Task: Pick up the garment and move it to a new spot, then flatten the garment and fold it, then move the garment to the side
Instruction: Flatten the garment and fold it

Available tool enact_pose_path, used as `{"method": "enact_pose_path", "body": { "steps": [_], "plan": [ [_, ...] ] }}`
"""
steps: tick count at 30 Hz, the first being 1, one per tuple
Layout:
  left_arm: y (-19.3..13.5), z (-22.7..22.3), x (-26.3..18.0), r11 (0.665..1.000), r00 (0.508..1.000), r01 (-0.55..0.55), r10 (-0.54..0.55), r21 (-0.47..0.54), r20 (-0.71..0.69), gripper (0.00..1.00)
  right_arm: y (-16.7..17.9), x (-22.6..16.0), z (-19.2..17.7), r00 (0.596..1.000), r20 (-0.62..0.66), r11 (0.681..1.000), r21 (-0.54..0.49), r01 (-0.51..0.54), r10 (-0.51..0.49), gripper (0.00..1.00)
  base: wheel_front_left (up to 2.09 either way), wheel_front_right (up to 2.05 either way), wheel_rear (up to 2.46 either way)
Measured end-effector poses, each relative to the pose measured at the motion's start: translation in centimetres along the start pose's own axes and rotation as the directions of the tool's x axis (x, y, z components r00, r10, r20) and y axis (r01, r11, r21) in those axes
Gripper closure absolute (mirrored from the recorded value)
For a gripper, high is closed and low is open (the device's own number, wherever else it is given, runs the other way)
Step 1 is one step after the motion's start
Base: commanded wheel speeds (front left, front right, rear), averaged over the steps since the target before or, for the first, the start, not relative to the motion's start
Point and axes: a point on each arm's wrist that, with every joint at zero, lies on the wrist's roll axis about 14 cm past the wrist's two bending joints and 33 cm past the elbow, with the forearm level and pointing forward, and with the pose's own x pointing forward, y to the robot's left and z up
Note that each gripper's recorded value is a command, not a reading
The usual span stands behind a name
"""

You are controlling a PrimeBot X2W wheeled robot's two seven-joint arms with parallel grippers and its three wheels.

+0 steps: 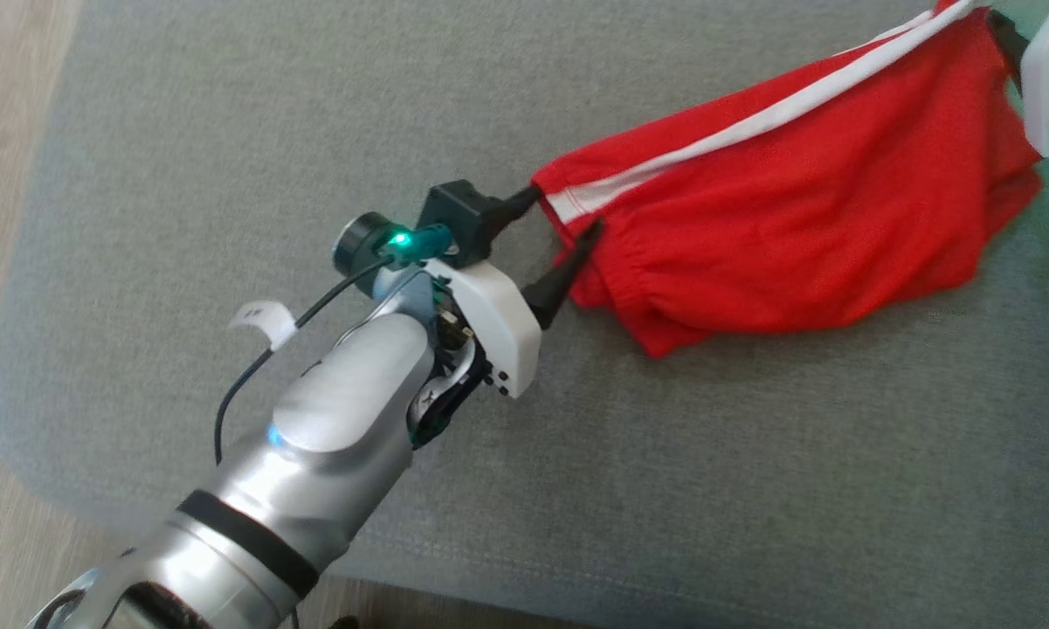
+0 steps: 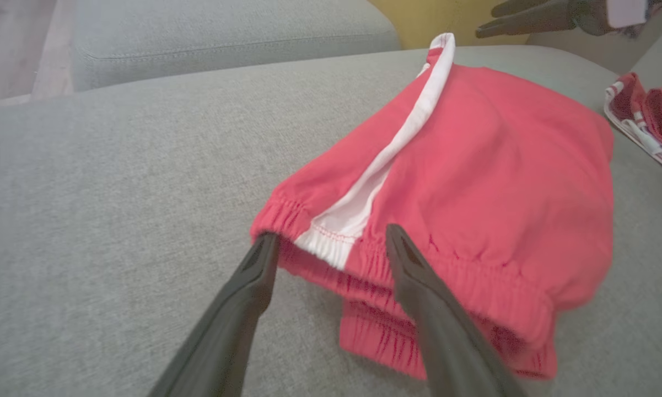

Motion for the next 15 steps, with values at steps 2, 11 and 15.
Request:
{"method": "enact_pose_path", "body": {
  "steps": [2, 11, 15],
  "plan": [
    [0.2, 0.6, -0.1, 1.000, 1.000, -0.019, 0.019, 0.008, 0.024, 0.00, -0.9, -0.8, -0.1, 1.000, 0.010, 0.999, 0.021, 0.028, -0.028, 0.00, 0.00, 0.00, 0.00],
    [0.9, 3.5, -0.9, 0.995, 0.988, -0.098, 0.096, 0.012, 0.121, 0.00, -3.8, -5.9, 0.1, 0.983, 0.128, 0.984, 0.140, 0.110, -0.128, 0.00, 0.00, 0.00, 0.00],
    [1.1, 4.4, -1.8, 0.989, 0.976, -0.144, 0.147, -0.026, 0.163, 0.00, -4.3, -8.7, 1.0, 0.952, 0.255, 0.971, 0.208, 0.115, -0.167, 0.00, 0.00, 0.00, 0.00]
  ]
}}
